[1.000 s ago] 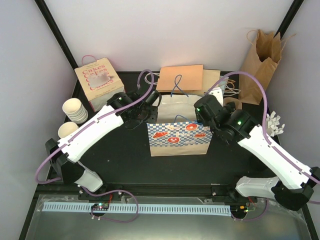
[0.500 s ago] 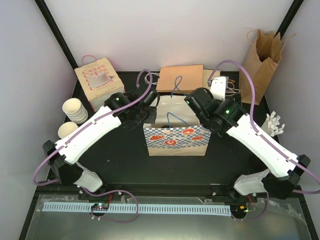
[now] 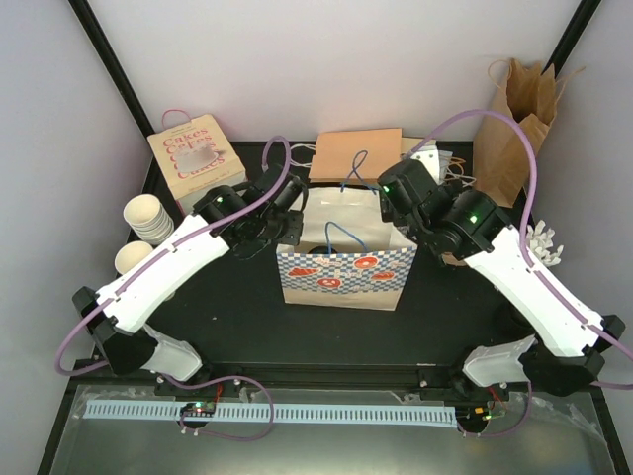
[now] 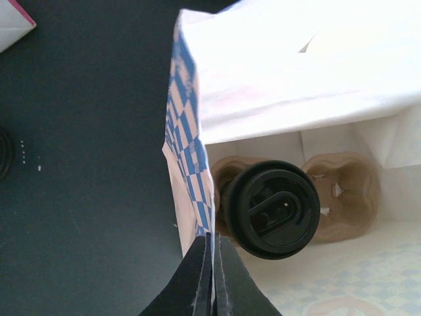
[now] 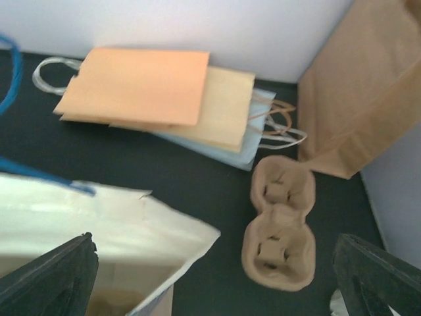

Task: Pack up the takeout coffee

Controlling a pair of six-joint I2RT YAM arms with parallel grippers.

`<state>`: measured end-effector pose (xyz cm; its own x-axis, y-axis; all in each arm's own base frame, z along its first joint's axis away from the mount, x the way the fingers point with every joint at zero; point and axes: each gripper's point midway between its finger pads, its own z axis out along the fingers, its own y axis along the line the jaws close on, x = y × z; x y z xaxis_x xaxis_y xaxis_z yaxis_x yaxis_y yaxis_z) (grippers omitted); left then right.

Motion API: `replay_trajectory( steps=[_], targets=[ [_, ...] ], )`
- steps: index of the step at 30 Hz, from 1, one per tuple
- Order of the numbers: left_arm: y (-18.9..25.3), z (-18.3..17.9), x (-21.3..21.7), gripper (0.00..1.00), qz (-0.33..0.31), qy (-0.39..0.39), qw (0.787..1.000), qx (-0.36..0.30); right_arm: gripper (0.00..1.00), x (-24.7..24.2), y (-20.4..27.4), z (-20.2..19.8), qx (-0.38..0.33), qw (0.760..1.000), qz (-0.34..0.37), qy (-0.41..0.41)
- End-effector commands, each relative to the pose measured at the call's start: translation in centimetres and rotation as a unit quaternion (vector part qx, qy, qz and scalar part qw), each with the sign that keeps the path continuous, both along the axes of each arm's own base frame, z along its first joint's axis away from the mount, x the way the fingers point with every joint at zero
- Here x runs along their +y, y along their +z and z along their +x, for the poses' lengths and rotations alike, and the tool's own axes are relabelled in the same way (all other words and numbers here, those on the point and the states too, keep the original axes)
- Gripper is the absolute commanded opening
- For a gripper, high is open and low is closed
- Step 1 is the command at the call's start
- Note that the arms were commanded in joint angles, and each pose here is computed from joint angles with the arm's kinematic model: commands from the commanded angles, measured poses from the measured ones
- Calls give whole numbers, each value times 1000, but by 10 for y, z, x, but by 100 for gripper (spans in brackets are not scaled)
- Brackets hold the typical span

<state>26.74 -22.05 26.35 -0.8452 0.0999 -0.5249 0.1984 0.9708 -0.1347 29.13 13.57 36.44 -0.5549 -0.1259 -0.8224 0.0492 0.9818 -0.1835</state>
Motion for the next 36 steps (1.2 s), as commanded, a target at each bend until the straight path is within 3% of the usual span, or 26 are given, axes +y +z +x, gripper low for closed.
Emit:
replay_trajectory(
  steps=[1,9,17,25,32,36],
  targets=[
    [27,2,7,1,-5,-19,998,-53,100,5,-19,-24,59,997,39,43],
    [43,-6,2,2,-22,-92,990,-105,100,36,-30,-40,86,978,33,189],
    [63,-20,12,2,-50,-124,975,-176,100,44,-25,-44,78,969,29,233],
    [63,-34,13,2,-78,-162,958,-224,100,50,-34,-51,114,956,0,269],
    [56,-39,16,2,-80,-173,953,-234,99,80,-14,-84,87,916,69,385],
    [55,-44,15,1,-95,-182,947,-245,98,91,-12,-96,81,902,64,419]
  ],
)
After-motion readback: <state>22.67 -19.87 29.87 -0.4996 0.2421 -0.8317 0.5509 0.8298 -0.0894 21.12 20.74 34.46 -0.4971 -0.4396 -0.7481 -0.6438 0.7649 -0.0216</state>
